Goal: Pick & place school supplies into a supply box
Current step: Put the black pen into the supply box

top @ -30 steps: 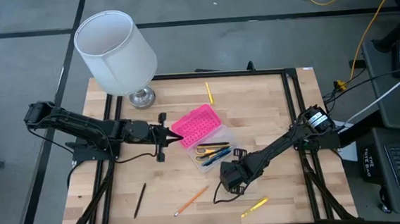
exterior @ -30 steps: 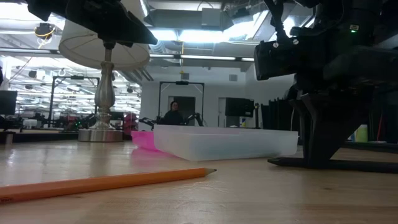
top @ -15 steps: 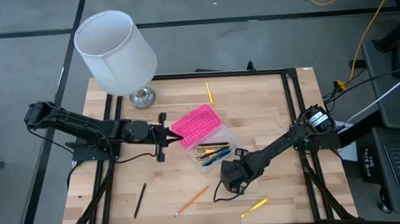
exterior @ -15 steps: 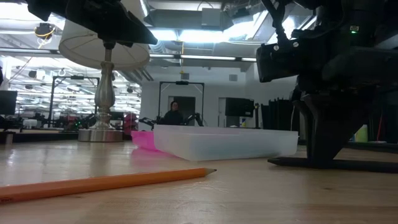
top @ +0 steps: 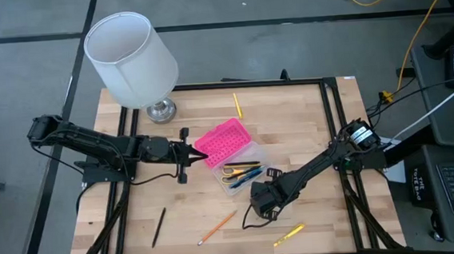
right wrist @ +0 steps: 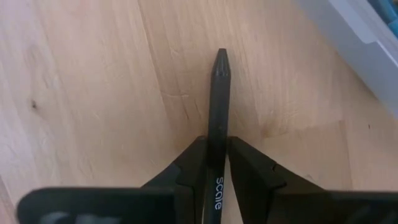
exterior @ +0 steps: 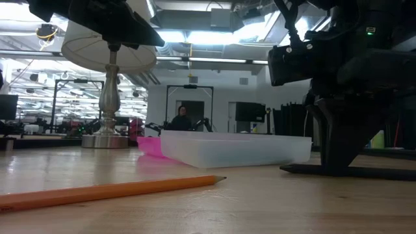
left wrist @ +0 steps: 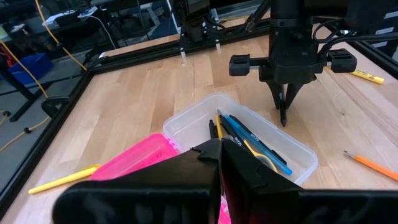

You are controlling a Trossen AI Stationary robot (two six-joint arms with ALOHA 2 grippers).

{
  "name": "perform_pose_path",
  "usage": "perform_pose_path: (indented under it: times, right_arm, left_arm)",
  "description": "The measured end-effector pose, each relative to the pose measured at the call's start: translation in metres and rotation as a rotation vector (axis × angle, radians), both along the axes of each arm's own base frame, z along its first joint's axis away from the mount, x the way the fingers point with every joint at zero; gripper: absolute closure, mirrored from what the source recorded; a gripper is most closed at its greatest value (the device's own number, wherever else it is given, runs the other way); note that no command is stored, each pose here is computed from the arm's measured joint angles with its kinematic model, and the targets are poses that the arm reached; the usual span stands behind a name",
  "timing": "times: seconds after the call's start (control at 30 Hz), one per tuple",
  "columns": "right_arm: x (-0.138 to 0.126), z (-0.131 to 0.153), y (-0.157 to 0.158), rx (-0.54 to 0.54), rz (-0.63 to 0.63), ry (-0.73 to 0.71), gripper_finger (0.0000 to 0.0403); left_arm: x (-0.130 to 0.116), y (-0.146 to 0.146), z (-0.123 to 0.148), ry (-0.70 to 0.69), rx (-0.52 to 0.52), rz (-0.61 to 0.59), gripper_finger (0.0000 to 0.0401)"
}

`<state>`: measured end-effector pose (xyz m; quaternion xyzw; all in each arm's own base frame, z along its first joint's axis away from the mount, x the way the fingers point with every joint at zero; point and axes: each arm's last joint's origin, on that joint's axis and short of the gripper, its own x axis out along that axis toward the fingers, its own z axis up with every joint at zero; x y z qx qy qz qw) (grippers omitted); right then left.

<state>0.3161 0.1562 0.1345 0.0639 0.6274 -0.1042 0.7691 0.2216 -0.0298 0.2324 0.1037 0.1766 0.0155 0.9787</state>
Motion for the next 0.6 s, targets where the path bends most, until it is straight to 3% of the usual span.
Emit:
perform_pose_path:
  times: [0.6]
  right_arm:
    - [-0.0003, -0.0009, 0.0011, -0.028, 0.009, -0.015, 0.0328]
  left_arm:
    - [0.0, 0.0001, 0.0, 0.0, 0.001, 0.0, 0.0395]
